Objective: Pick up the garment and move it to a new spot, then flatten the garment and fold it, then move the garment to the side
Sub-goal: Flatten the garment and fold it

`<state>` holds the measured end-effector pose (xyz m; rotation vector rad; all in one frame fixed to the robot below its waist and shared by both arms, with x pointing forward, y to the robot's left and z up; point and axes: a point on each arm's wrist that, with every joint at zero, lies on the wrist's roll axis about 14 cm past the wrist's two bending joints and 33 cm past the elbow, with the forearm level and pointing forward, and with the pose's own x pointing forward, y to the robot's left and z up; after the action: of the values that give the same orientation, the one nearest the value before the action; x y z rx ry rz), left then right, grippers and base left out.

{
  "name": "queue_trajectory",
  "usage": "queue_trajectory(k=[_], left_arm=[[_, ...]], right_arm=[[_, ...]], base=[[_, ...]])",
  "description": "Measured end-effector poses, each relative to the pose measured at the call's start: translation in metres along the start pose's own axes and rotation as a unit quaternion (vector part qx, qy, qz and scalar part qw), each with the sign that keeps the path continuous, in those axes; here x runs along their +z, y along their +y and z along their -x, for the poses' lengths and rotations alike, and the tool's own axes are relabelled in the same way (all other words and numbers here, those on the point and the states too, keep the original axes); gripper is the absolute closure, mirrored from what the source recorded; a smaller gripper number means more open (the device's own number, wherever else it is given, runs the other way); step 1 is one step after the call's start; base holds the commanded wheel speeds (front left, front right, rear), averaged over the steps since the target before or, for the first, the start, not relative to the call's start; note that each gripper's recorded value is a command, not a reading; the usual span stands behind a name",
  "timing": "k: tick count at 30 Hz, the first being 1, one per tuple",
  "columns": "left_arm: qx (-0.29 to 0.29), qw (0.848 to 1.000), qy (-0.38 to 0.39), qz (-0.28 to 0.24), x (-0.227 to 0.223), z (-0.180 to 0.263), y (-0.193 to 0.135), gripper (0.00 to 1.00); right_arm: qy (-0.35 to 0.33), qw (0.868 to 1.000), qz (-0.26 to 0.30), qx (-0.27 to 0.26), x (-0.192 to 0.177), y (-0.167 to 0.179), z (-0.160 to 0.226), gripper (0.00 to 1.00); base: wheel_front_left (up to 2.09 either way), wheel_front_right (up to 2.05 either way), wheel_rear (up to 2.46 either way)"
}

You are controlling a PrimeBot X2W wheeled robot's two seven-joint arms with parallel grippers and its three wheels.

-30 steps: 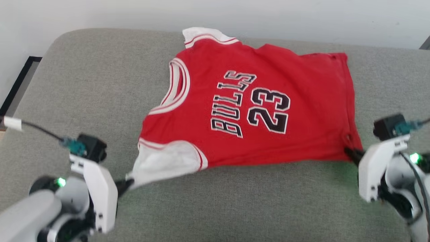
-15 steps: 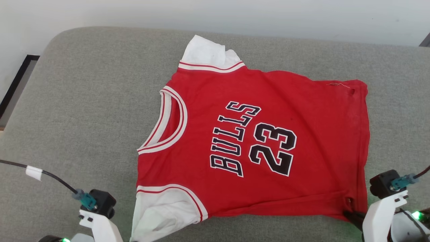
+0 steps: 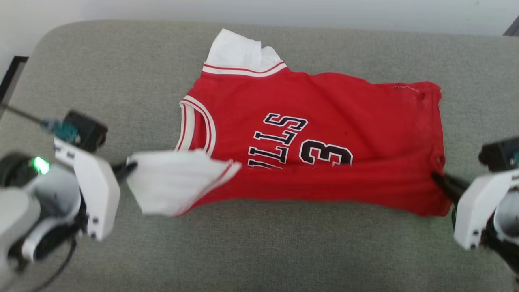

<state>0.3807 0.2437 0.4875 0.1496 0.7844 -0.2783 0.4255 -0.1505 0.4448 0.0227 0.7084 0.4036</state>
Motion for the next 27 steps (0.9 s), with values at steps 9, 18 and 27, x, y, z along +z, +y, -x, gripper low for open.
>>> queue_trajectory(k=[9,18,27], left_arm=[[0.004,0.998,-0.016,-0.056,0.049,-0.062,0.020,1.00],[-0.017,0.998,0.048,-0.028,0.019,-0.128,0.018,1.00],[-0.006,0.997,0.069,0.022,0.003,-0.136,0.025,0.00]], right_arm=[[-0.009,1.000,-0.007,-0.029,0.024,-0.016,-0.041,1.00],[0.045,0.998,-0.018,-0.040,-0.002,-0.025,-0.077,0.74],[0.048,0.998,-0.006,-0.042,0.000,-0.026,-0.079,0.00]], base=[[0.00,0.00,0.00],[0.00,0.00,0.00],[0.00,0.00,0.00]])
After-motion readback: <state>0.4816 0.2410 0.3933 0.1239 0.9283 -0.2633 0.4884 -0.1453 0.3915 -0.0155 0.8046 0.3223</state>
